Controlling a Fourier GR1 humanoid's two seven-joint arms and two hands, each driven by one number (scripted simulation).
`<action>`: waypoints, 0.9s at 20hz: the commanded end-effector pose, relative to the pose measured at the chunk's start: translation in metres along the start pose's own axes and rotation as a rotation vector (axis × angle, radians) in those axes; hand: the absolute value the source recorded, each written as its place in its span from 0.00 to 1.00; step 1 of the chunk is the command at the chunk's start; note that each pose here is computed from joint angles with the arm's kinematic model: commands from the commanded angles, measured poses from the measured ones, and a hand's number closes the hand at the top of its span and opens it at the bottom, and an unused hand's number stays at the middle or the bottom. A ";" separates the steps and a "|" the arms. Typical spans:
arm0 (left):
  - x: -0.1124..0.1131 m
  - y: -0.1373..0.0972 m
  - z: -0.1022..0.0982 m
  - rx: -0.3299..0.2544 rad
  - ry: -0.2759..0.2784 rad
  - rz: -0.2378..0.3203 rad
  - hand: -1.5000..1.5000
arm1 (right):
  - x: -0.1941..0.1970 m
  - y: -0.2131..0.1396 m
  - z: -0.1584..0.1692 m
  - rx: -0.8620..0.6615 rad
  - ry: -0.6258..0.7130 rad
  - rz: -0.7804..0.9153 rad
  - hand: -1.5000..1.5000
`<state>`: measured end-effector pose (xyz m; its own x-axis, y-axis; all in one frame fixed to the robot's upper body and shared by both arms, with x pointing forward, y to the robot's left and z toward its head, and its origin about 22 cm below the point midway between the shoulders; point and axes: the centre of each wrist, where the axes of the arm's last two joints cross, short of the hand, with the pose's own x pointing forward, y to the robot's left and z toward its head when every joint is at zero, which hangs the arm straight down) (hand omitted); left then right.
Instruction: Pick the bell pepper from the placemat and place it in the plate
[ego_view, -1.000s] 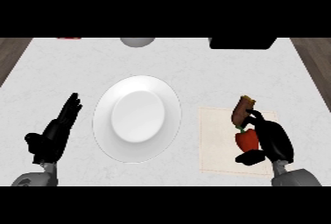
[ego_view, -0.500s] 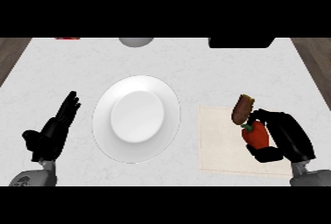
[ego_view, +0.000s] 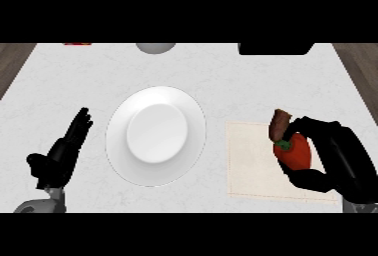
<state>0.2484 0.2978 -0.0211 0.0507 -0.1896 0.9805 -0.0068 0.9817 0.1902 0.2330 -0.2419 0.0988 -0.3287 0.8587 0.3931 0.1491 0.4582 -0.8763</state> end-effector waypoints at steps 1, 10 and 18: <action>0.006 0.001 -0.007 -0.003 0.008 0.013 0.50 | 0.020 -0.036 -0.005 -0.052 -0.042 -0.015 1.00; -0.002 -0.001 -0.011 -0.016 0.001 0.009 0.50 | 0.087 0.010 -0.062 0.002 -0.100 -0.071 1.00; 0.003 -0.009 -0.009 -0.020 0.017 -0.001 0.50 | 0.124 0.049 -0.097 0.112 -0.120 -0.146 1.00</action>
<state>0.2543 0.2935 -0.0214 0.0460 -0.1893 0.9808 0.0017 0.9819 0.1895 0.2738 -0.1073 0.1345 -0.4384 0.7686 0.4659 0.0385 0.5339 -0.8446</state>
